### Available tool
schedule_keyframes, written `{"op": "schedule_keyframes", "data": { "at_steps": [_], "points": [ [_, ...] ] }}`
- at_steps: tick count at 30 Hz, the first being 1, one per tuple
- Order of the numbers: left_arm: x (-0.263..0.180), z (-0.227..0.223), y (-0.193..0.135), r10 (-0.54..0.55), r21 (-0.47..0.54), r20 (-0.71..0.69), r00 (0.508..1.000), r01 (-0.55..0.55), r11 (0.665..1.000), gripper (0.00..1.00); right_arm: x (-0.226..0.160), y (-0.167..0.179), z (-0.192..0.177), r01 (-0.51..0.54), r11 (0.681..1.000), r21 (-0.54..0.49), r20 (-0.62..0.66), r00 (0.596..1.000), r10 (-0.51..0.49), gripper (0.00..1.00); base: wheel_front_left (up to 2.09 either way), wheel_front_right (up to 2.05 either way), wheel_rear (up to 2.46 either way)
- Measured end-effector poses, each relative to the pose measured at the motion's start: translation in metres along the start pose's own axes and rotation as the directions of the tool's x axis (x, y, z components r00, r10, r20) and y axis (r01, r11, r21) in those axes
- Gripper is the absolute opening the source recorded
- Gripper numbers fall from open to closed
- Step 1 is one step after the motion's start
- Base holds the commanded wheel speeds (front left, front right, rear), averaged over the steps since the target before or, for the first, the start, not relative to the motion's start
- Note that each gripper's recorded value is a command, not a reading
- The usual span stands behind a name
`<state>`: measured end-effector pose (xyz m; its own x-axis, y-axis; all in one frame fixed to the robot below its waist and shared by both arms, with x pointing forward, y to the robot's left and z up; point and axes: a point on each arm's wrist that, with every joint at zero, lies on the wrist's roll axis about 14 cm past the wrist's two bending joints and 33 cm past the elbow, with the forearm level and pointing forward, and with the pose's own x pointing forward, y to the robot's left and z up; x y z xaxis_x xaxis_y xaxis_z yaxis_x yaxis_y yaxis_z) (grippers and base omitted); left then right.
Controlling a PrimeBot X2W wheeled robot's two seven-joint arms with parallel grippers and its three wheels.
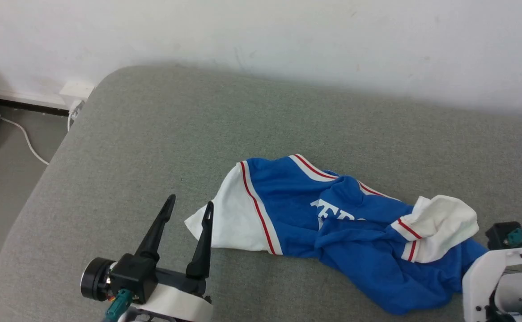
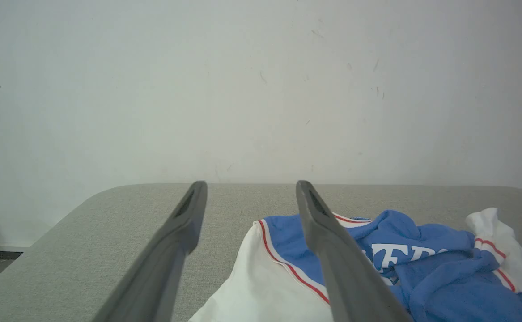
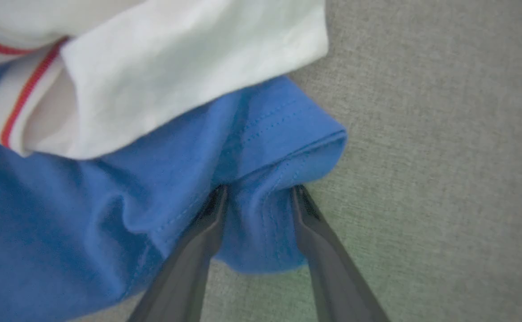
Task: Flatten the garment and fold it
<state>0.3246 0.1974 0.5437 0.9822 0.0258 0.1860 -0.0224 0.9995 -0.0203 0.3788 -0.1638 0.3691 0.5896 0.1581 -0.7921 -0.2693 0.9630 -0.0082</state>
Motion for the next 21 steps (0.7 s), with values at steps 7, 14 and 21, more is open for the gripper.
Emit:
{"op": "schedule_keyframes", "data": {
  "at_steps": [7, 14, 21],
  "points": [
    [-0.004, -0.006, 0.003, 0.010, -0.003, -0.019, 1.000, -0.010, 1.000, 1.00, -0.008, 0.023, -0.001, -0.074, 0.997, -0.035, -0.018, 0.997, 0.074, 0.00, 0.00, 0.00, 0.00],
    [-0.002, 0.001, -0.004, -0.011, -0.017, 0.012, 1.000, 0.011, 1.000, 1.00, -0.050, 0.071, -0.045, -0.240, 0.971, -0.019, -0.146, 0.961, 0.235, 0.00, 0.00, 0.00, 0.00],
    [-0.005, 0.001, -0.010, -0.023, -0.030, 0.013, 1.000, 0.023, 0.999, 1.00, -0.067, 0.076, -0.035, -0.255, 0.967, 0.002, -0.090, 0.963, 0.254, 1.00, 0.00, 0.00, 0.00]
  ]
}}
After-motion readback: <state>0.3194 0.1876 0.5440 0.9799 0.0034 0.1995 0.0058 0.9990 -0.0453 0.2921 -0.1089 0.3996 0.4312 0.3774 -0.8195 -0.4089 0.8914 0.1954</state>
